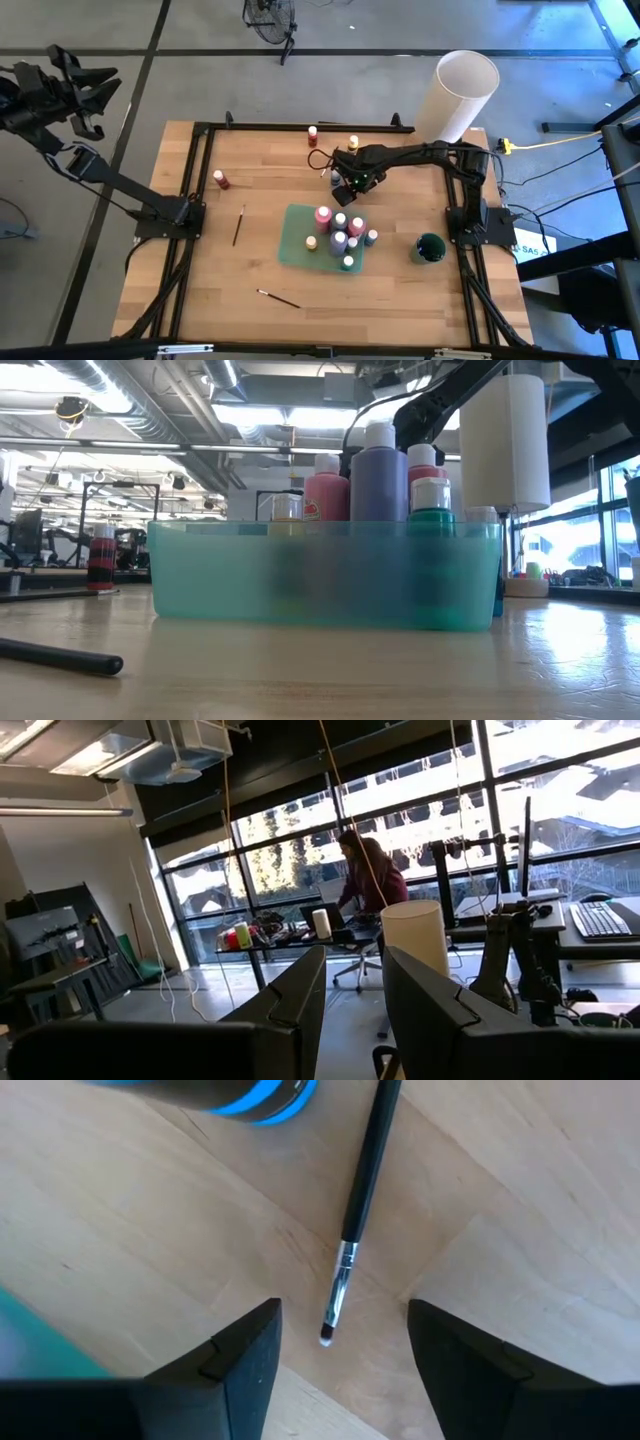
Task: Pick & Place Paint Supplies
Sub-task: Put the black eyeshadow brush into the green cup
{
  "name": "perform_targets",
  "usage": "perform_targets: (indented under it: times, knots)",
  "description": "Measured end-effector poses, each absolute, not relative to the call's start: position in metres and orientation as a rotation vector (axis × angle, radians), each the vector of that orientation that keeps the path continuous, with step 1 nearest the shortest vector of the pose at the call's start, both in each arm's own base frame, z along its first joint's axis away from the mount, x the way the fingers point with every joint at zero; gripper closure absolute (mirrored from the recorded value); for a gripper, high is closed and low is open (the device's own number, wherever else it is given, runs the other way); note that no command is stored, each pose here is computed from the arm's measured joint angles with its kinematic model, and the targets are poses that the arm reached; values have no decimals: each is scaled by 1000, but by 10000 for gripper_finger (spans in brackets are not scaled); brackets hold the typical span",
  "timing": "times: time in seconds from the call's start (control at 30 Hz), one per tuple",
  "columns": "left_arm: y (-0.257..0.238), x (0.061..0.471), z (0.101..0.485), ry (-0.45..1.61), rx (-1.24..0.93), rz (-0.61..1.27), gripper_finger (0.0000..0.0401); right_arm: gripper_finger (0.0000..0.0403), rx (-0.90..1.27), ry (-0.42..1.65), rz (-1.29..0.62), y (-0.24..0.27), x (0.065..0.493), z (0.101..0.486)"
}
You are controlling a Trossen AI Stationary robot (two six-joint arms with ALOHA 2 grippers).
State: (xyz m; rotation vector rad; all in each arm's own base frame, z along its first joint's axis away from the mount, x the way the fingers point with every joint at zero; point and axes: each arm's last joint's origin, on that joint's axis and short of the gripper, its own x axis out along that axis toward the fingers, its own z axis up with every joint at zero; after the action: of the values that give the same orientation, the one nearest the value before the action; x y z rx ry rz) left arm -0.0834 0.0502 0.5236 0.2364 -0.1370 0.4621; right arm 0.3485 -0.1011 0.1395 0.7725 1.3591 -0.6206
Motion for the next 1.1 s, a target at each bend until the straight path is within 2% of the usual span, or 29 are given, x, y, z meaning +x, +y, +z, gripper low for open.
perform_targets:
  times: [0.77,1.1]
  knots:
    - [50,-83,524,-141,234,463,303,223,801,1382,-620,-105,348,135]
    - [50,-83,524,-142,233,463,303,263,791,1406,-640,-105,345,133]
